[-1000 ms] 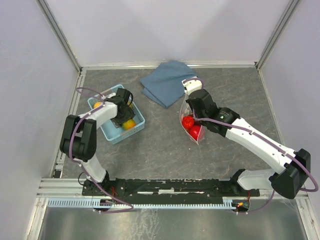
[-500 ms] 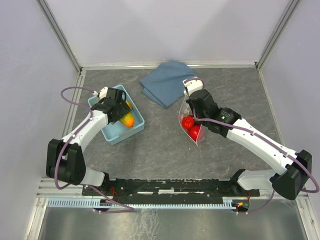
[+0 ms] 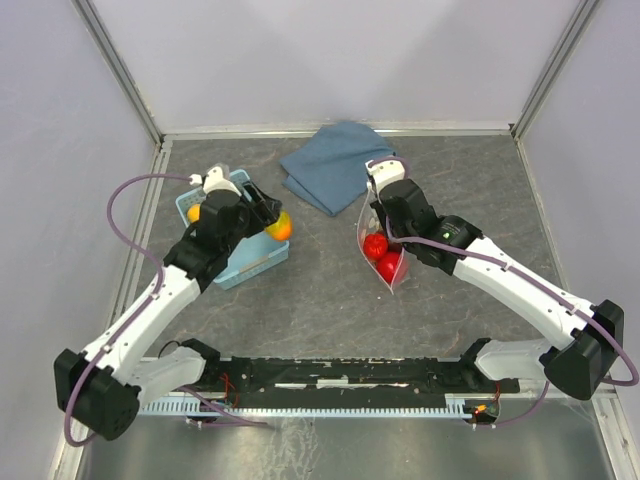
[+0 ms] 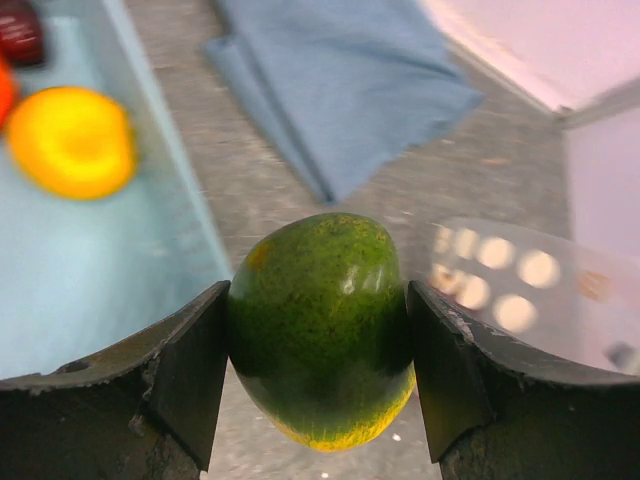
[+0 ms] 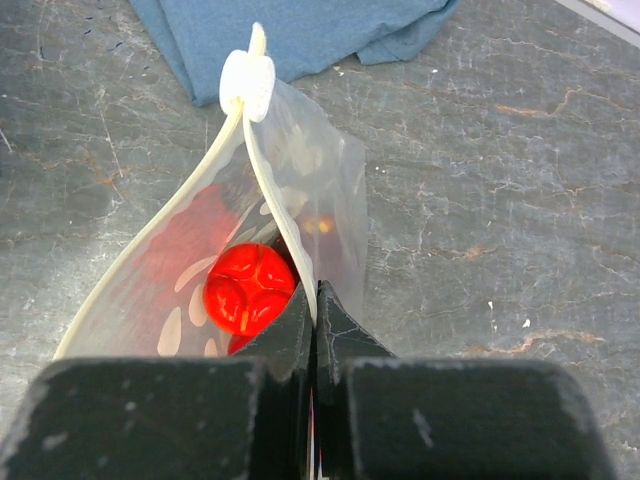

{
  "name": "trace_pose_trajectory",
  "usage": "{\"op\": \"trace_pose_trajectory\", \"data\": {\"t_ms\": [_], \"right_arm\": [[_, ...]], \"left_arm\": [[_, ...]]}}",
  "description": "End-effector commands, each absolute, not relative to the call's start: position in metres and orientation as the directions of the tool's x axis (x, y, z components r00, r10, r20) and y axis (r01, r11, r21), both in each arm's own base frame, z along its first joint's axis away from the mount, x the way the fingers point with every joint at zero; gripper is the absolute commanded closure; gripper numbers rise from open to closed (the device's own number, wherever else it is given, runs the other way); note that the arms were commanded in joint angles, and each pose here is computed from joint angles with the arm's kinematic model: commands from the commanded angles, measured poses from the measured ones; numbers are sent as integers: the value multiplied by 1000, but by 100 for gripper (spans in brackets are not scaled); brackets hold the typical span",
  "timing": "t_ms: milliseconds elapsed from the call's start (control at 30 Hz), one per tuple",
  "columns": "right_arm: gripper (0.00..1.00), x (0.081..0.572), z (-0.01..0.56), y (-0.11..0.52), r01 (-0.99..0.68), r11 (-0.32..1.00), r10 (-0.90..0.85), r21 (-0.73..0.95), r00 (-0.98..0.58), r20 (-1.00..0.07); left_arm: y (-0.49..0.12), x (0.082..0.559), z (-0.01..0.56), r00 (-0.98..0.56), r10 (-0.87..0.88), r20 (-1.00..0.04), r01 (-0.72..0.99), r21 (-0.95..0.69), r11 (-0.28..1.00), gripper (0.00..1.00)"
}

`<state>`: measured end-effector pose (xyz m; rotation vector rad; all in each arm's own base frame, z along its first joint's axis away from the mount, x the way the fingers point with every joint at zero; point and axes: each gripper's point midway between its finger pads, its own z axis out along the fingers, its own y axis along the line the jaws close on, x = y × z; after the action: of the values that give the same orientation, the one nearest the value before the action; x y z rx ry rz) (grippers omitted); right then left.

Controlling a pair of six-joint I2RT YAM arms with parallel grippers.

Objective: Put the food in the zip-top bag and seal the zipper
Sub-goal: Pick up the fake fruit from the bin.

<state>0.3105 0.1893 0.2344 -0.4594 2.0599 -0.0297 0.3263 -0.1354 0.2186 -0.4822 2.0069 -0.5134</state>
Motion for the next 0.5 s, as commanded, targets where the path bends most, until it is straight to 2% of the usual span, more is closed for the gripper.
{"op": "trace_pose_trajectory", "data": {"t_ms": [0,233,467], "right_arm": [[98,311,259,198,-320,937,-270,-138,-416,-869],[98,306,262,200,-337,934,-260,-116,-421,-869],[98,302,269,204,-357,930,-243,-88,-418,-875]], "left_arm": [[-181,317,280,-339,-504,-794,166,-578,799,78],[-236,290,322,-298,-524,-798,415,-603,682,79],[-271,272,348,-298,-541,-787,552,-604,575,79]]}}
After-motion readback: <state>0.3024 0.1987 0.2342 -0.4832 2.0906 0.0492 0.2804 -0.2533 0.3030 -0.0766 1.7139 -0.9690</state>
